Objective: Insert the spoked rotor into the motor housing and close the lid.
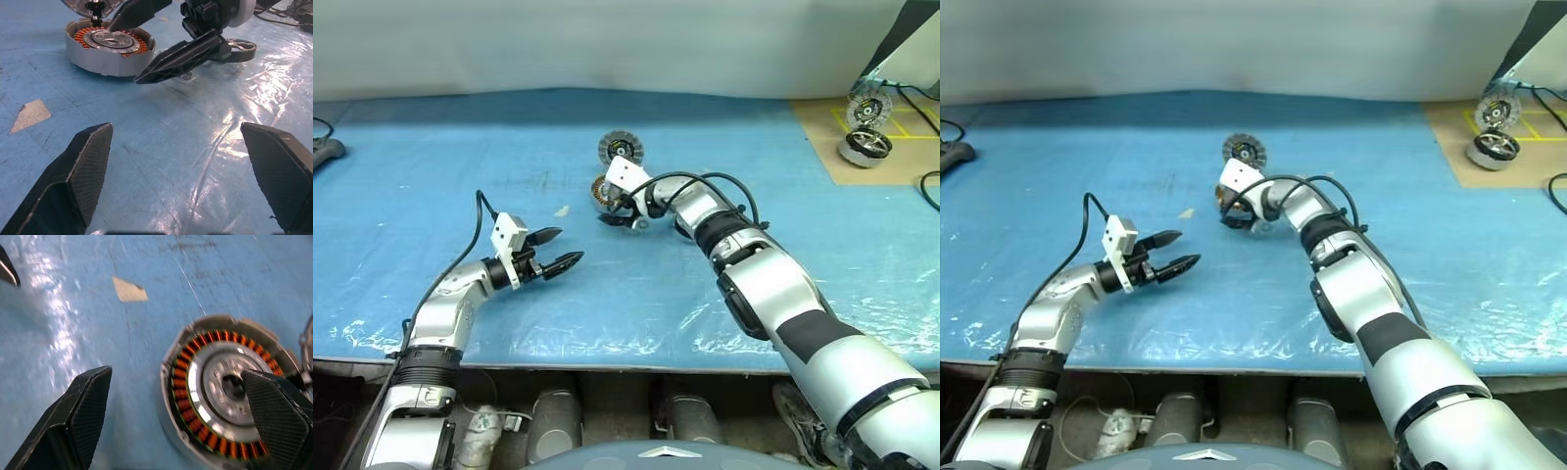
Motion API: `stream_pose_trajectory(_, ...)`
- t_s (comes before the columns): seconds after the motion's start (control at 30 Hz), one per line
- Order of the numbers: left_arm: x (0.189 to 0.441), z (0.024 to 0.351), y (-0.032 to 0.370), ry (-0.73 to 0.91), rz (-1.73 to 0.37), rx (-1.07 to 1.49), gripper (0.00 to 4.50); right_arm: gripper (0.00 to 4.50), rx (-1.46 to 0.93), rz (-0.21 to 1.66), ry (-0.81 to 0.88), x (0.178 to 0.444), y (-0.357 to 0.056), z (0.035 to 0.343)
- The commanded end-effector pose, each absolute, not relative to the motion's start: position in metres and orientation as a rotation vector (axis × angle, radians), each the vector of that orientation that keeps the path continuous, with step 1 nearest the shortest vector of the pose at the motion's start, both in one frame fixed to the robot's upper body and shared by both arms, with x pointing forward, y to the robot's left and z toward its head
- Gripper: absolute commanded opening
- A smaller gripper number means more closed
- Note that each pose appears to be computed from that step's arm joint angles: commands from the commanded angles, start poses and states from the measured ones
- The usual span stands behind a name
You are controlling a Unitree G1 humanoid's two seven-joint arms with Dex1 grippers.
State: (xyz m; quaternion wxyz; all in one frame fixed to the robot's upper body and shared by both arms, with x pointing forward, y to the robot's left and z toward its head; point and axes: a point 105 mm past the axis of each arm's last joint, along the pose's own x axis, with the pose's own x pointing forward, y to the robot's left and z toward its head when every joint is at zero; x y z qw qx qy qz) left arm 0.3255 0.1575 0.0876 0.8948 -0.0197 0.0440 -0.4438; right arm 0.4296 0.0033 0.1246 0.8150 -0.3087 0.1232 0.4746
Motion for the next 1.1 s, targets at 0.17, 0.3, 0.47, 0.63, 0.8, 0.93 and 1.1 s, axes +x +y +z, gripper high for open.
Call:
stream_pose_trajectory(0.17,0.323,0.098,0.158,0.044,-0.912,-0.013,4.47,4.50,-0.769,0.970,0.206,0.434,0.015,0.136)
stream_pose_trajectory(0.3,0.319,0.096,0.154,0.046,-0.914,-0.014,4.47,4.50,-0.750,0.935,0.252,0.436,0.005,0.126)
stream_pose_trajectory(0.47,0.318,0.093,0.155,0.055,-0.913,-0.014,4.47,4.50,-0.757,0.957,0.242,0.434,0.007,0.126)
stream_pose_trajectory(0.63,0.318,0.093,0.154,0.061,-0.925,-0.013,4.47,4.50,-0.752,0.962,0.264,0.433,0.006,0.123)
stream_pose_trajectory(0.8,0.319,0.094,0.151,0.056,-0.929,-0.013,4.50,4.32,-0.744,0.942,0.308,0.433,-0.002,0.113)
stream_pose_trajectory(0.93,0.319,0.095,0.149,0.051,-0.937,-0.013,4.50,3.22,-0.756,1.002,0.317,0.428,0.000,0.108)
stream_pose_trajectory(1.1,0.321,0.100,0.152,0.035,-0.936,-0.014,4.50,1.96,-0.828,1.005,0.294,0.429,-0.002,0.109)
